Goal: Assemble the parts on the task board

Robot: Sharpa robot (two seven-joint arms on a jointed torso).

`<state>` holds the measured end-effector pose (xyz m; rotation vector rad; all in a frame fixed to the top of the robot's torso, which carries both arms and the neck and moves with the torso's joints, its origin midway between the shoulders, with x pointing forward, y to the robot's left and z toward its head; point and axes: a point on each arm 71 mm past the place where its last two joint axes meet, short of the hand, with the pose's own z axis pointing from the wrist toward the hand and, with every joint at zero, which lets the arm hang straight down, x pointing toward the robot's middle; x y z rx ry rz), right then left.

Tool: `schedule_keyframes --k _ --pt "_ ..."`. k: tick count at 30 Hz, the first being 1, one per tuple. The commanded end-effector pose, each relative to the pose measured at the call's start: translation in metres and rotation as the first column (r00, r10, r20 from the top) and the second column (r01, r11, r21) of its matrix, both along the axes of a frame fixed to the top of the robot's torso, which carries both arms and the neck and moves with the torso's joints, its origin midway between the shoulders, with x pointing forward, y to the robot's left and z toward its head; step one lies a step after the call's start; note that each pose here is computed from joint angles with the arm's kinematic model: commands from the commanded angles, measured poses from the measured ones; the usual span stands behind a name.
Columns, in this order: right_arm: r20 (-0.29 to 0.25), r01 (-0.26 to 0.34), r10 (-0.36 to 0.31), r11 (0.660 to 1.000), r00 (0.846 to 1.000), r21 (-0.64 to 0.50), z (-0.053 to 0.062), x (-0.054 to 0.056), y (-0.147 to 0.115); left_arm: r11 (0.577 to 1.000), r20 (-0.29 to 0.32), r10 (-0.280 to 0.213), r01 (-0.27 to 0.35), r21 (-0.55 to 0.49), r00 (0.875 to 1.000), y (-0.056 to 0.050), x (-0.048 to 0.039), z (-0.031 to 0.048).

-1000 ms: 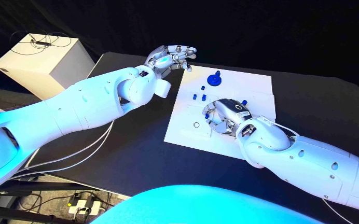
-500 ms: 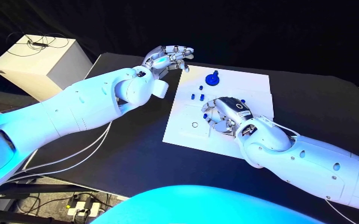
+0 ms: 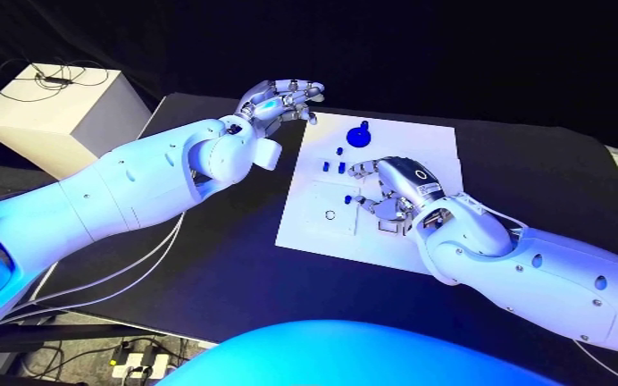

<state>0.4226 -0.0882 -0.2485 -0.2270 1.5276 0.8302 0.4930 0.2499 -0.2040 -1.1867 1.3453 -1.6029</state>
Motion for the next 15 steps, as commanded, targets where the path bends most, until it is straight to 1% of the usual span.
schedule_keyframes --k 1,6,10,13,15 --pt "-0.034 0.004 -0.004 1.000 0.999 -0.005 0.011 0.006 -0.011 1.000 0.008 -0.018 0.018 -0.006 1.000 -0.002 -0.0001 0.0009" --pt "-0.070 0.027 -0.032 0.997 0.997 -0.074 0.032 0.025 -0.038 1.000 0.008 -0.017 0.017 -0.006 1.000 -0.002 0.0001 0.0006" --pt "-0.064 0.067 -0.076 0.988 0.995 -0.136 0.047 0.042 -0.063 1.000 0.008 -0.016 0.016 -0.006 1.000 -0.002 0.0002 0.0004" --pt "-0.052 0.096 -0.107 0.979 0.993 -0.179 0.054 0.052 -0.078 1.000 0.008 -0.017 0.017 -0.006 1.000 -0.001 0.0002 0.0003" --pt "-0.047 0.107 -0.119 0.973 0.992 -0.204 0.057 0.056 -0.084 1.000 0.008 -0.017 0.017 -0.006 1.000 -0.001 0.0002 0.0002"
